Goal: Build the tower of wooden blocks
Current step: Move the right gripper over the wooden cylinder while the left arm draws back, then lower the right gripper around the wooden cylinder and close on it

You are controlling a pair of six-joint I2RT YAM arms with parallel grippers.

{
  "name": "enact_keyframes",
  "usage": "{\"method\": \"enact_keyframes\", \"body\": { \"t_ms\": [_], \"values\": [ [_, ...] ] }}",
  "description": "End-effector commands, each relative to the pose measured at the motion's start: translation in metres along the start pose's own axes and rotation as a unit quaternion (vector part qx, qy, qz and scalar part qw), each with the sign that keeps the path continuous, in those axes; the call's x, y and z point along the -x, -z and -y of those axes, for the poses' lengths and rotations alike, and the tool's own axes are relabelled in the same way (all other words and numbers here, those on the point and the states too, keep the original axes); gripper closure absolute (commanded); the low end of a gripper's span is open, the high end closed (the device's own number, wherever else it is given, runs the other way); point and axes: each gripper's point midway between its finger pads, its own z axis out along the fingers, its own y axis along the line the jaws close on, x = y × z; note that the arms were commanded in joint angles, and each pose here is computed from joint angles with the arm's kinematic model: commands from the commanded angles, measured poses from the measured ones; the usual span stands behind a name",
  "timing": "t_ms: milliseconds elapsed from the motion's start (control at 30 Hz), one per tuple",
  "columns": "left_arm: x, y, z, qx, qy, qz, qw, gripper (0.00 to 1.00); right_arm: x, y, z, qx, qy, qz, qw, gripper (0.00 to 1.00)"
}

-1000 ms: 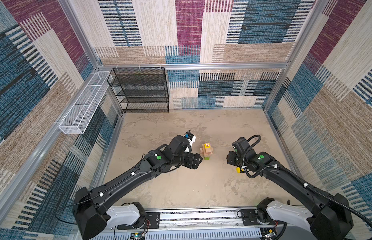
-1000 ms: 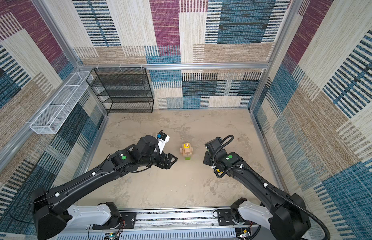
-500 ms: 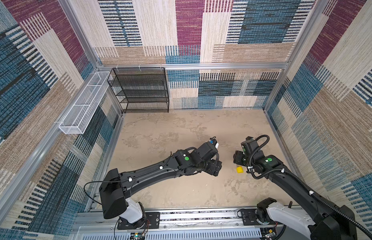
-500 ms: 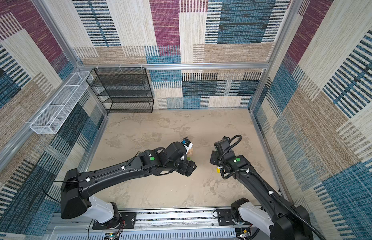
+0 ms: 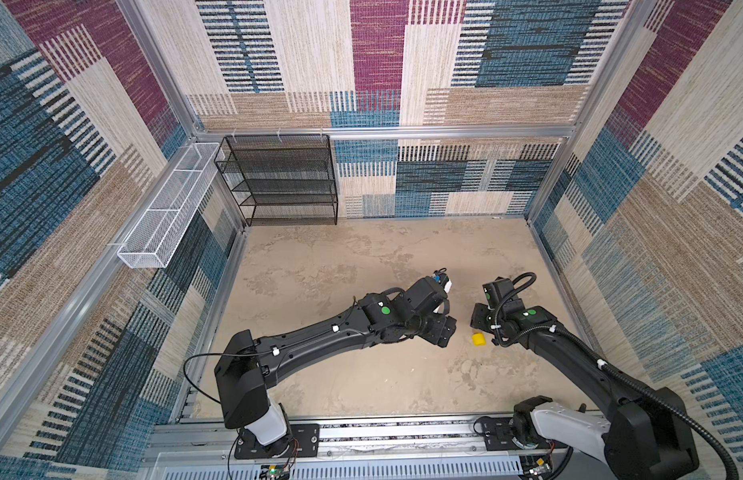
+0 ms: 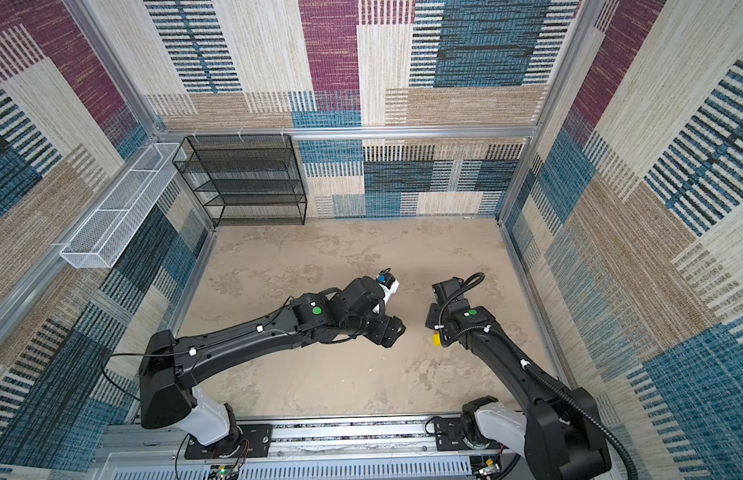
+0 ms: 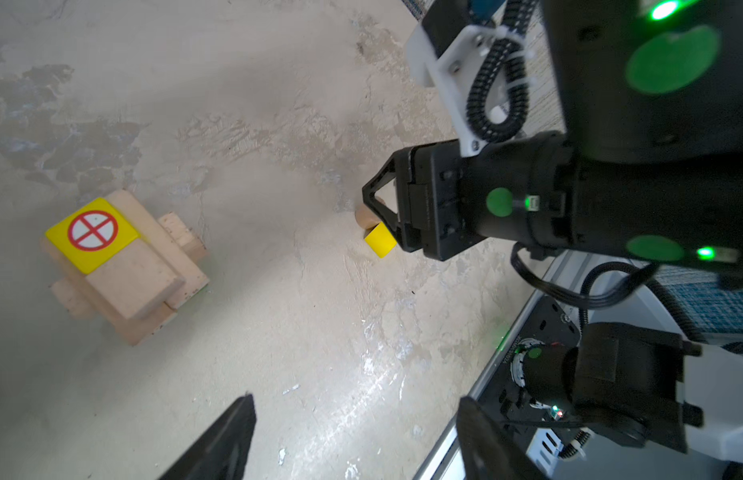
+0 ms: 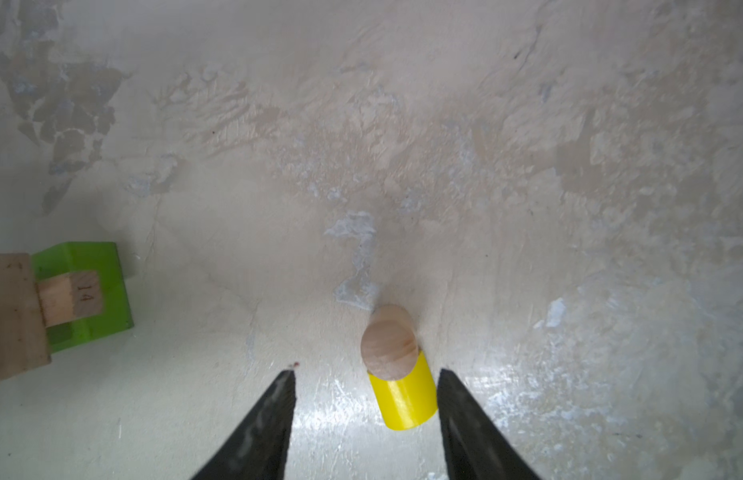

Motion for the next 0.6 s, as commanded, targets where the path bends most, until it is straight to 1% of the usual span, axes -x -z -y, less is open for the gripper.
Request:
{"method": "enact_keyframes", "body": {
  "t_ms": [0,67,267,333,433,567],
  "values": [
    [0.005,0.001,0.010,-0.023,-0.030,0.001,0.999,0.19,0.005,-0.002,-0.002,-0.002,-0.006,0.003,1.000,0.45],
    [0.005,0.001,0.013,-0.031,-0.032,0.000,0.999,0.20,0.000,-0.004,0.001,-0.008,-0.006,-0.005,1.000,0.45],
    [0.003,0.004,0.014,-0.037,-0.036,0.001,0.999,0.20,0.002,-0.006,0.004,-0.018,-0.011,0.003,1.000,0.47],
    [0.002,0.006,0.014,-0.038,-0.036,0.002,0.999,0.19,0.002,-0.010,0.005,-0.023,-0.012,0.001,1.000,0.50],
    [0.003,0.009,0.013,-0.038,-0.038,0.004,0.999,0.19,0.001,-0.013,0.003,-0.019,-0.016,-0.001,1.000,0.60],
    [0.004,0.011,0.012,-0.033,-0.040,0.008,0.999,0.19,0.000,-0.015,0.002,-0.012,-0.019,0.004,1.000,0.60]
  ]
}}
